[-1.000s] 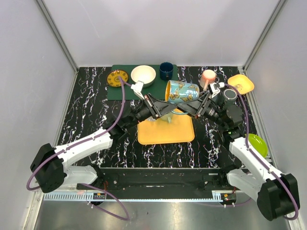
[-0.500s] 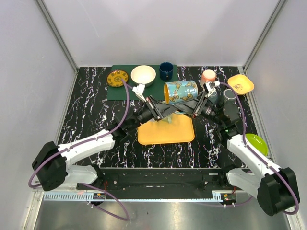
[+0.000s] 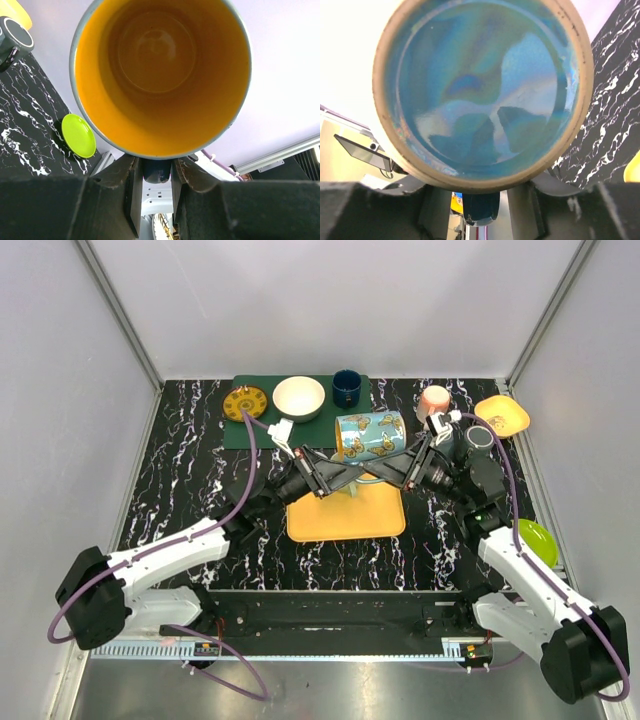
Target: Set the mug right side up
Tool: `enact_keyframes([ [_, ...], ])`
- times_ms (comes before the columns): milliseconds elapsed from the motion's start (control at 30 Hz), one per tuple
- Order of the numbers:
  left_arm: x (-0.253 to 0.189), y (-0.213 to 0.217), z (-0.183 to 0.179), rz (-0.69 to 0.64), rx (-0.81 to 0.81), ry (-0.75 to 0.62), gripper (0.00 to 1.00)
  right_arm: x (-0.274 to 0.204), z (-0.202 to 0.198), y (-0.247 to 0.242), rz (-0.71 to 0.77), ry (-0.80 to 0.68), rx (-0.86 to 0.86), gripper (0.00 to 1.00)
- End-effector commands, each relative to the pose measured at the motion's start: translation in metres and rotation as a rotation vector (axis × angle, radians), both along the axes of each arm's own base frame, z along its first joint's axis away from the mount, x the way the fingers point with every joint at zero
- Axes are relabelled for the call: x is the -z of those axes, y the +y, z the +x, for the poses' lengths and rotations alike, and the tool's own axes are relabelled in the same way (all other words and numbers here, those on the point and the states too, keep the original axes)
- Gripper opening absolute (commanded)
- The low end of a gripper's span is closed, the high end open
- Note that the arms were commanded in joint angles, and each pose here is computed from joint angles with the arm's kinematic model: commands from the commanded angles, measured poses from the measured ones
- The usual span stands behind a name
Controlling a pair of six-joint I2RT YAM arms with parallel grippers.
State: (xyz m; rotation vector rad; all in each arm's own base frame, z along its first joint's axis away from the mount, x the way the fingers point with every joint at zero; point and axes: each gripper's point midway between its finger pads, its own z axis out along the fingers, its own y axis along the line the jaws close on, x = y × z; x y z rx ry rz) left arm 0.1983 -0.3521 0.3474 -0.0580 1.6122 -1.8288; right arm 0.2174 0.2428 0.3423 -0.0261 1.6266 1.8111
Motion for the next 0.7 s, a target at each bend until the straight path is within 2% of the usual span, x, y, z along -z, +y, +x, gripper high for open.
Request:
enact_keyframes([
  [0,-0.062,0.016,-0.035,-0.175,0.096,-0.166,0.0,-0.039,-0.003,-0.004,0.031,-0.154,0.023,0.43],
  [133,-0.06,0.014,-0.039,-0.181,0.127,-0.161,0.0,-0.042,-0.006,0.0,0.044,-0.163,-0.024,0.26],
  [167,-0.059,0.015,-0.04,-0.18,0.131,-0.158,0.0,-0.041,-0.005,0.001,0.043,-0.159,-0.033,0.16],
  [267,-0.058,0.015,-0.041,-0.178,0.135,-0.16,0.0,-0.04,-0.006,0.003,0.036,-0.153,-0.058,0.0],
  [400,-0.06,0.014,-0.043,-0.174,0.143,-0.178,0.0,-0.039,-0.009,0.003,-0.001,-0.161,-0.062,0.0],
  [433,-0.058,0.015,-0.042,-0.17,0.137,-0.174,0.01,-0.028,-0.004,0.003,-0.052,-0.148,-0.033,0.0],
  [467,-0.055,0.016,-0.04,-0.163,0.126,-0.168,0.06,-0.034,-0.008,-0.001,-0.059,-0.179,-0.005,0.0],
  [500,-0.053,0.017,-0.039,-0.165,0.119,-0.167,0.23,-0.035,-0.008,-0.004,-0.068,-0.191,0.019,0.0],
  [567,-0.05,0.022,-0.036,-0.176,0.099,-0.163,0.39,-0.037,-0.013,-0.007,-0.087,-0.213,0.032,0.0],
  [600,-0.05,0.024,-0.036,-0.182,0.092,-0.164,0.51,-0.041,-0.015,-0.008,-0.088,-0.224,0.032,0.0],
  [667,-0.049,0.028,-0.033,-0.189,0.077,-0.161,0.56,-0.046,-0.018,-0.009,-0.083,-0.235,0.033,0.0],
])
